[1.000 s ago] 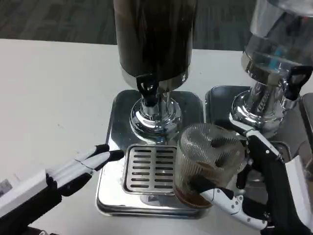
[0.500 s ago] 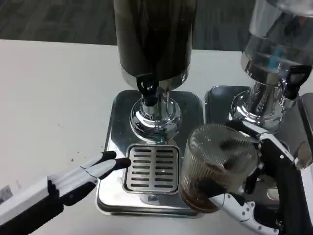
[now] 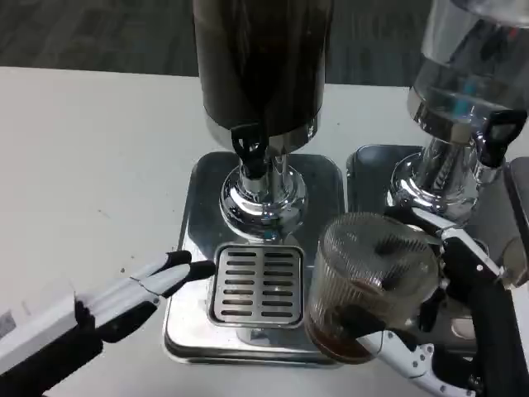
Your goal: Grasp the cup under the faucet to collect the drink, then remove the cup.
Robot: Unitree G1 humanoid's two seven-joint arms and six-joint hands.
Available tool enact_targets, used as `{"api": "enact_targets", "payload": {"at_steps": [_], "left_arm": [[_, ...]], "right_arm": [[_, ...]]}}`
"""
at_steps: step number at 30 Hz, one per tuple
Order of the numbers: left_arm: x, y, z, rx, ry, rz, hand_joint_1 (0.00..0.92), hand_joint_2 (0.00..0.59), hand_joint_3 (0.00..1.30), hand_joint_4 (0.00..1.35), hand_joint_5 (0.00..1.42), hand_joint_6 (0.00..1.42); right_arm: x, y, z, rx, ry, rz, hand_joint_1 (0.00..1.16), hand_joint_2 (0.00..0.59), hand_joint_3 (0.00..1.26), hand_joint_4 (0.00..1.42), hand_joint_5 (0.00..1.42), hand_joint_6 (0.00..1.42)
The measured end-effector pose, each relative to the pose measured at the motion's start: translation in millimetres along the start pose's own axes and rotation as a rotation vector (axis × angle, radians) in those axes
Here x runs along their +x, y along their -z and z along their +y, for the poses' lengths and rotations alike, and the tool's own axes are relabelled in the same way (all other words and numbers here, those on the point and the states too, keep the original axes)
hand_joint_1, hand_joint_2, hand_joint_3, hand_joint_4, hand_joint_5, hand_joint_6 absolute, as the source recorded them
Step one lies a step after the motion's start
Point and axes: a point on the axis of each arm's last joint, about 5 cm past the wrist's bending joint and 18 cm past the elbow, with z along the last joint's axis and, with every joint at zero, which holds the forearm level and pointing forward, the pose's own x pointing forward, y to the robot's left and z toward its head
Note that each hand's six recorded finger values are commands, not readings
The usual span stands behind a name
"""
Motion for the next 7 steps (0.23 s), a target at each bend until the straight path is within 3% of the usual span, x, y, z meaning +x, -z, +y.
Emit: {"api": "enact_targets", "payload": {"at_steps": [7], "left_arm": [[-0.2, 0.0, -0.2, -0.001, 0.000, 0.001, 0.000, 0.123, 0.03, 0.00, 0.00, 0.13]], "right_arm": [[0.3, -0.1, -1.4, -0.002, 0.008, -0.011, 0.67, 0.223, 0.56, 0.71, 0.89, 1.19]]}}
